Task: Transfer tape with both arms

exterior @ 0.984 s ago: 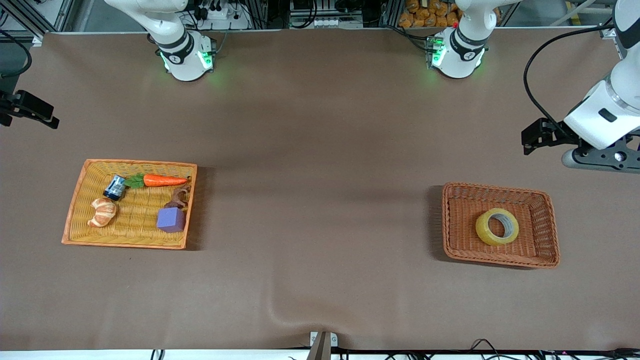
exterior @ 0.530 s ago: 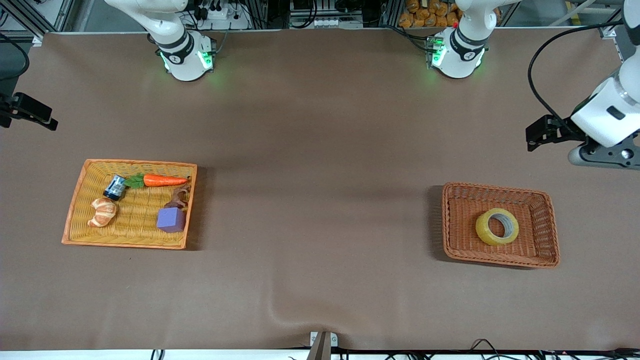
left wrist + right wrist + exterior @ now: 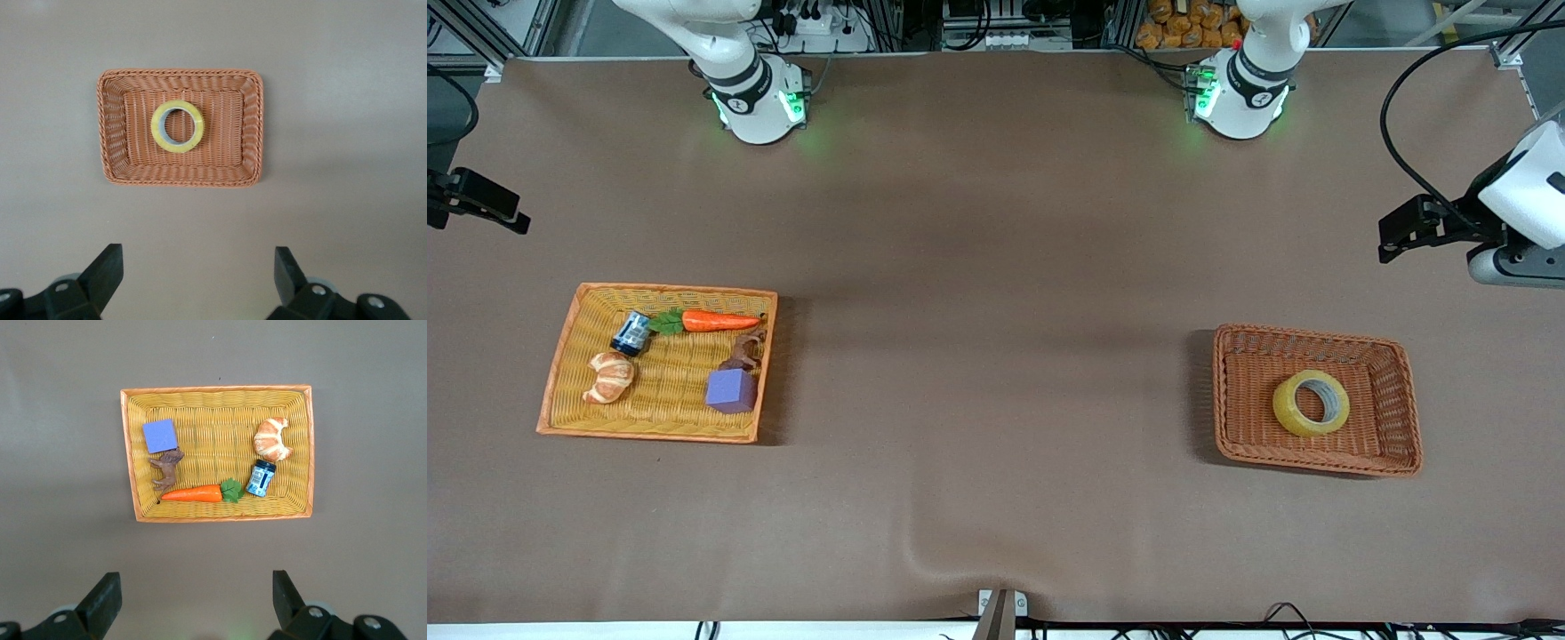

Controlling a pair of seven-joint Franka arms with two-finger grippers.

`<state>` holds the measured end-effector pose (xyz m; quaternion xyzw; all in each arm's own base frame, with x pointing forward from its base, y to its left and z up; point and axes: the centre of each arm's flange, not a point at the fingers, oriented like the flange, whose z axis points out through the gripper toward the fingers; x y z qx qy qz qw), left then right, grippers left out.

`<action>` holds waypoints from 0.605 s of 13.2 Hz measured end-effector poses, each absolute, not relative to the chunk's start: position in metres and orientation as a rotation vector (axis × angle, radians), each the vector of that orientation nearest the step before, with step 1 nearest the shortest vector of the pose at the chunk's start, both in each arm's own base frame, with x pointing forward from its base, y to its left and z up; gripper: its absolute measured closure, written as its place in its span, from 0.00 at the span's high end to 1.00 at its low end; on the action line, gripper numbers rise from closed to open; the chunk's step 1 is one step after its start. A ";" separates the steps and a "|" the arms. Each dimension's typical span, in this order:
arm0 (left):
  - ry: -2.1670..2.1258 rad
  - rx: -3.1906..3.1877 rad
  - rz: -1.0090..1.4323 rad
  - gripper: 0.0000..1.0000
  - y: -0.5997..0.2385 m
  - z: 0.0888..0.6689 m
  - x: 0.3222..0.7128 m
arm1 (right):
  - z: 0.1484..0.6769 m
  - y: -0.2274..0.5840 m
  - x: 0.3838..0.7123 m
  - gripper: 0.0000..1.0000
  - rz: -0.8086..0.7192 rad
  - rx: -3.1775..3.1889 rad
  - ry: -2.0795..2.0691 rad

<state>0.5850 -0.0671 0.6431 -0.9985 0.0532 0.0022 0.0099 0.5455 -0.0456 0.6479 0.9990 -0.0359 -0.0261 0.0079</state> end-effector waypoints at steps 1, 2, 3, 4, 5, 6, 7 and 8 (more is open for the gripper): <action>0.168 -3.114 0.003 1.00 -0.070 0.643 0.583 | 0.648 -0.046 0.546 1.00 -0.082 3.123 -0.113; 0.163 -3.103 -0.009 1.00 -0.073 0.643 0.580 | 0.648 -0.046 0.546 1.00 -0.082 3.123 -0.113; 0.151 -3.098 -0.010 1.00 -0.074 0.644 0.574 | 0.648 -0.046 0.546 1.00 -0.082 3.123 -0.113; 0.134 -3.102 -0.011 1.00 -0.071 0.645 0.569 | 0.648 -0.046 0.546 1.00 -0.082 3.123 -0.113; 0.112 -3.102 -0.013 1.00 -0.065 0.647 0.563 | 0.648 -0.046 0.546 1.00 -0.082 3.123 -0.113; 0.090 -3.099 -0.019 1.00 -0.058 0.649 0.559 | 0.648 -0.046 0.546 1.00 -0.082 3.124 -0.112; 0.073 -3.098 -0.028 1.00 -0.052 0.652 0.558 | 0.648 -0.045 0.546 1.00 -0.082 3.124 -0.112; 0.063 -3.098 -0.038 1.00 -0.048 0.654 0.557 | 0.648 -0.045 0.546 1.00 -0.082 3.124 -0.112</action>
